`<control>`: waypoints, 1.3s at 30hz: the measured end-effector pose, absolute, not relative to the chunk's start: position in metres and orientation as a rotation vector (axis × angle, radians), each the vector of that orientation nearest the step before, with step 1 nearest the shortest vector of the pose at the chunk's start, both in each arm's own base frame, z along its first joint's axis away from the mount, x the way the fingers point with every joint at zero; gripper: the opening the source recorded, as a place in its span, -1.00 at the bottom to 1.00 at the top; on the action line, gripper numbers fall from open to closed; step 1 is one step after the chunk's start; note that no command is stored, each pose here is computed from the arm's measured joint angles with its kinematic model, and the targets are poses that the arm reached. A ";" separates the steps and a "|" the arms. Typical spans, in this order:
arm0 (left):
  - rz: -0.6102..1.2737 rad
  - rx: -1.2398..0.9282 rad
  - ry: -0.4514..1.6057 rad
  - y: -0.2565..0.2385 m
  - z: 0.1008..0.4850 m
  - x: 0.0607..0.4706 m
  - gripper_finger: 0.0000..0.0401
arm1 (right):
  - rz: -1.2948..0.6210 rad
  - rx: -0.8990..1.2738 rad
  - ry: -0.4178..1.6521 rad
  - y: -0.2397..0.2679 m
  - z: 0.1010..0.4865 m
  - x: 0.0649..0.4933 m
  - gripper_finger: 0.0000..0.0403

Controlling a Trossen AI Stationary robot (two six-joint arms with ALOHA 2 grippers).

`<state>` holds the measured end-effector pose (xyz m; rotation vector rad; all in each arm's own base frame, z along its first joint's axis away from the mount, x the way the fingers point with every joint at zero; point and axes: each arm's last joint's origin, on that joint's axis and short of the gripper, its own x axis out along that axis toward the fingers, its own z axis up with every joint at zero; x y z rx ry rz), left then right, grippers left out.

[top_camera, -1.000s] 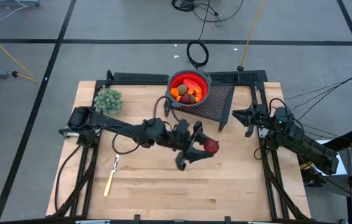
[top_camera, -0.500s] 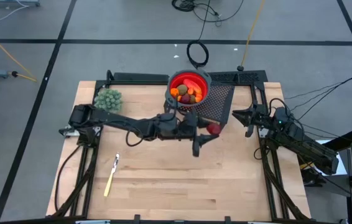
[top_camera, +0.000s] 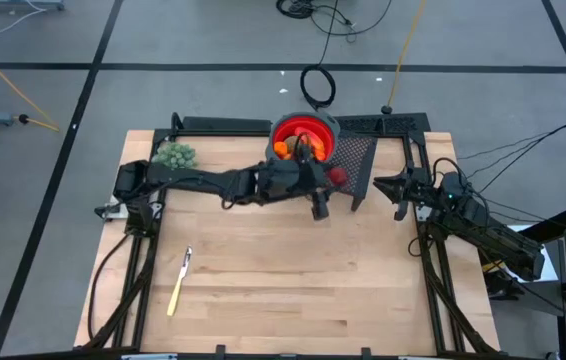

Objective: Pick & Place Fruit
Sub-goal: Put the pomegranate into the red strainer bowl on the shelf

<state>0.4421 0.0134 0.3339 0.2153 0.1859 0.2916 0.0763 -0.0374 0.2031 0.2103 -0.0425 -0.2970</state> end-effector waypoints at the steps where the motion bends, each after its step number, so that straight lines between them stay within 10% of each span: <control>1: 0.301 0.226 0.219 0.019 0.336 0.441 0.04 | -0.297 0.210 -0.043 -0.037 0.203 0.076 -0.73; 39: 0.522 -0.005 0.519 0.195 0.345 0.384 0.04 | -0.298 0.210 -0.042 -0.037 0.203 0.076 -0.73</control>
